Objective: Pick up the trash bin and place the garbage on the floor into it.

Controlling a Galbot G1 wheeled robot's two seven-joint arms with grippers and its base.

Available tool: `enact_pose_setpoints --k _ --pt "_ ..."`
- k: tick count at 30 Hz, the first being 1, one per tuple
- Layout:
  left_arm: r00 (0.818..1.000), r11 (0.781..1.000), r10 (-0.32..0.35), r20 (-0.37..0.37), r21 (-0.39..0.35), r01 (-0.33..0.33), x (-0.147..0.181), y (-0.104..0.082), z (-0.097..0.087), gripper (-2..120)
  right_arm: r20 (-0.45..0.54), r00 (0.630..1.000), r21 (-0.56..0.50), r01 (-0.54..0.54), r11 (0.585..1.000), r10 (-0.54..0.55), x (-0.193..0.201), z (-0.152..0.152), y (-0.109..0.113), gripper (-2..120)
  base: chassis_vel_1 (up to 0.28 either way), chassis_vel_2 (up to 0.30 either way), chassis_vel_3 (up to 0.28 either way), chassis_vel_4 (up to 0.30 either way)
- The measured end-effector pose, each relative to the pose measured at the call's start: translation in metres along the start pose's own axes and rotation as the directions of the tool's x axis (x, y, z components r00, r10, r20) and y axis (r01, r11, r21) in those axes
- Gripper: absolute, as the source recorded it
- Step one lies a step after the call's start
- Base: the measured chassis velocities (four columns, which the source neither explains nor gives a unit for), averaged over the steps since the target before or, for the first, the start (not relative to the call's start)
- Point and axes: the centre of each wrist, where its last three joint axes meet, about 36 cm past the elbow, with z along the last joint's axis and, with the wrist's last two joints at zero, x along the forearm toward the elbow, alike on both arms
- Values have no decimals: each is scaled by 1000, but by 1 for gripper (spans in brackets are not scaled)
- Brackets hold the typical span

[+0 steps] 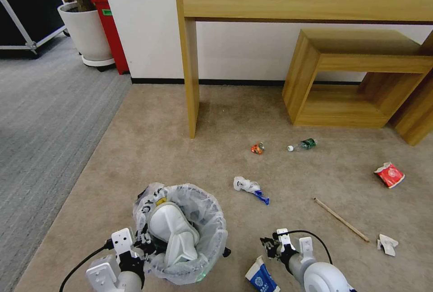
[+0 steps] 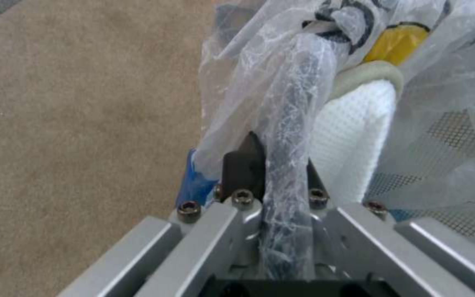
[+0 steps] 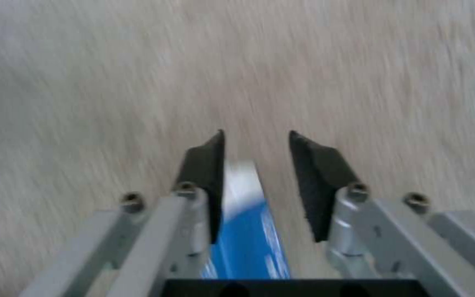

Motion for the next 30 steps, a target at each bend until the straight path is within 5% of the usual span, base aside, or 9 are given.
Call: enact_pose_setpoints --k 5,18,30 --pt "1000 1000 2 -4 -1 -2 0 -1 2 0 -103 993 -4 -53 999 52 3 7 2 52 0 0 0 0" --pt "1000 1000 8 -17 -5 -8 3 -7 10 0 -147 988 -6 -42 999 41 -2 17 8 97 0 0 0 0" --pt "1000 1000 5 -28 -2 -5 2 -12 18 0 -168 985 22 -40 999 44 -16 30 13 100 0 0 0 0"
